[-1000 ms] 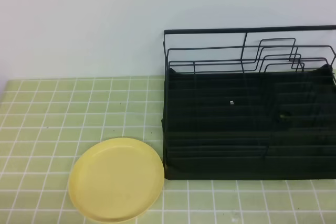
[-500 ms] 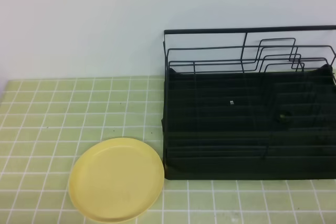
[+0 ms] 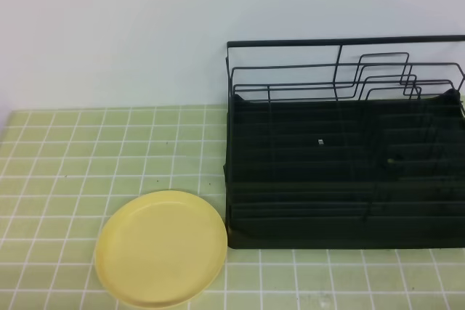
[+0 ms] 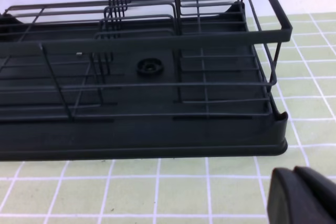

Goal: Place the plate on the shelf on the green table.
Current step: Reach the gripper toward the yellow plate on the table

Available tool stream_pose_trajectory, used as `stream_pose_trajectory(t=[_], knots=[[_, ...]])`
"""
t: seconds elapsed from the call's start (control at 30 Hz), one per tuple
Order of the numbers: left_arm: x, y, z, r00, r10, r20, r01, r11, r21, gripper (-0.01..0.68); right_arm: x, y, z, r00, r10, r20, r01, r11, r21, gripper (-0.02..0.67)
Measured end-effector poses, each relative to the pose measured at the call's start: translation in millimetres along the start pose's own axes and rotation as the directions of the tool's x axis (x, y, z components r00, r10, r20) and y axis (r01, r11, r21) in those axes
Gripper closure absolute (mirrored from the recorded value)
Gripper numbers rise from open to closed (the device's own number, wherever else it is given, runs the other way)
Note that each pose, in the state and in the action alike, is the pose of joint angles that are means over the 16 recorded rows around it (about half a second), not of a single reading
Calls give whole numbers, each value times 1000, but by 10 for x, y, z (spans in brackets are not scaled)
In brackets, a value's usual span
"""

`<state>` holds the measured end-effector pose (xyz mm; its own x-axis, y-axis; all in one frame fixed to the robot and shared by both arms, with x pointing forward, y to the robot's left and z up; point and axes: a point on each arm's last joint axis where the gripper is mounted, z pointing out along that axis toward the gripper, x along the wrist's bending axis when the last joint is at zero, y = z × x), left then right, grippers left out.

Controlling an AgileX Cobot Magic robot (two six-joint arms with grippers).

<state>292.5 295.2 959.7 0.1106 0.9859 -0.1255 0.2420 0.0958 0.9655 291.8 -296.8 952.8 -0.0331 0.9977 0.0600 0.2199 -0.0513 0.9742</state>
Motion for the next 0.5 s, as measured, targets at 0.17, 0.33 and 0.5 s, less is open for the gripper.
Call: stream_pose_trajectory(t=[0.17,0.33,0.5], knots=[[0,0,0,1000,0,0,0,1000,0,673,1,2,0,1000,1,-1,-1,1000,-2,652],[-7,9,0,1000,-23,8,23,1000,-10,673,17,40,-1,999,47,-20,-48,998,-42,652],[-41,56,-2,989,-138,54,141,988,-56,673,51,141,-13,966,241,-92,-252,959,-133,652]])
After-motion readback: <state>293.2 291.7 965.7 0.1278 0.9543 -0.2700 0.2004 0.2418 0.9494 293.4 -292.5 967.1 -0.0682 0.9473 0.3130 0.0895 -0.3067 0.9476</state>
